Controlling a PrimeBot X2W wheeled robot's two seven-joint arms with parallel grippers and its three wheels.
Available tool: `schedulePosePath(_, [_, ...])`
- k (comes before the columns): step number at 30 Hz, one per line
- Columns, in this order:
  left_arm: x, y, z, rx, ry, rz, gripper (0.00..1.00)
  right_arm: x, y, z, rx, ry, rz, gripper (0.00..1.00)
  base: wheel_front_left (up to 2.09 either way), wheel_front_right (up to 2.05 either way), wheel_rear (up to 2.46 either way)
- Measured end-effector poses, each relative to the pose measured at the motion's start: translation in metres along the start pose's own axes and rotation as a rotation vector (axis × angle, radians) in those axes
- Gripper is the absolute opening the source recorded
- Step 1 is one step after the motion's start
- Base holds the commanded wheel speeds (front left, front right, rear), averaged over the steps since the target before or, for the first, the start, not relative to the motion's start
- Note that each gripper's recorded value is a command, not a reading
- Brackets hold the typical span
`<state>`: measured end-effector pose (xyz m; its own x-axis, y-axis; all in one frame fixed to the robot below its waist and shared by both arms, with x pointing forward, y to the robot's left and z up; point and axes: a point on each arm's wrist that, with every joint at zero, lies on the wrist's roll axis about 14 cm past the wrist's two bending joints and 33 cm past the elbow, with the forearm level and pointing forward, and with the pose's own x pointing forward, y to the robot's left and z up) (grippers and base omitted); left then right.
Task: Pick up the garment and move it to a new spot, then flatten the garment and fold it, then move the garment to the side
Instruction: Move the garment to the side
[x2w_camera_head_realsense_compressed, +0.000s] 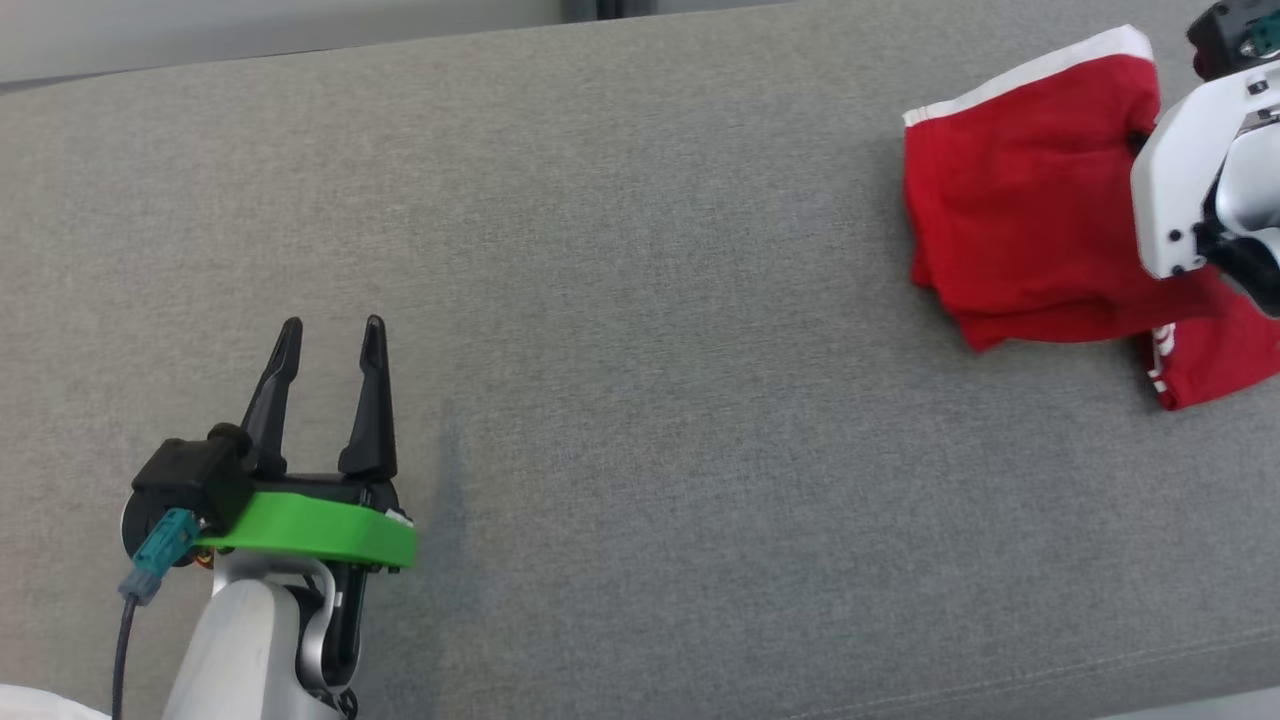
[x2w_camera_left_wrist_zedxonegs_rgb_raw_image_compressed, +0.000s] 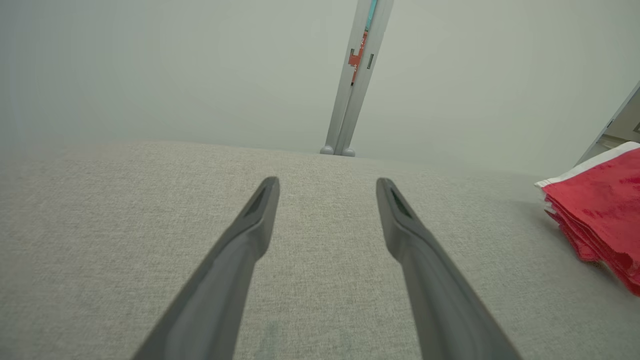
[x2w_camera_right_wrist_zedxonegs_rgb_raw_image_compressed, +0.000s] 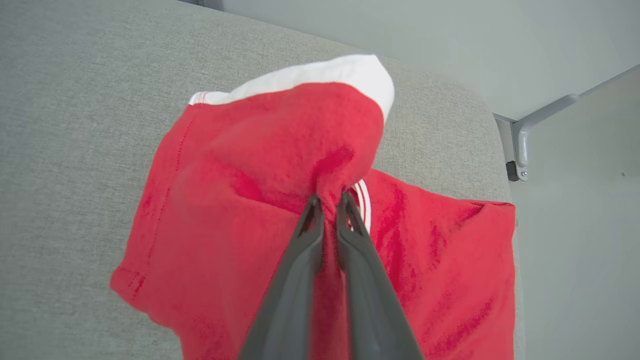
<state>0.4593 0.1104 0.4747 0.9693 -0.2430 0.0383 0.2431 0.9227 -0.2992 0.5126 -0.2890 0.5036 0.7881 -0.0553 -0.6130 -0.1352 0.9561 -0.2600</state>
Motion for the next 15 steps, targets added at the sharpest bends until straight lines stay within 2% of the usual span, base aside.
schedulePosePath(3, [0.009,-0.011,-0.005,-0.002,0.009,-0.040,1.00,-0.013,-0.036,-0.014,-0.067,0.032,-0.093,0.00,0.00,0.00,0.00])
schedulePosePath(9, [0.020,-0.022,-0.023,-0.005,0.047,-0.089,1.00,-0.021,-0.082,-0.036,-0.169,0.082,-0.219,0.00,0.00,0.00,0.00])
schedulePosePath(15, [0.026,-0.020,-0.035,0.001,0.076,-0.107,1.00,-0.014,-0.107,-0.069,-0.220,0.169,-0.285,0.00,0.00,0.00,0.00])
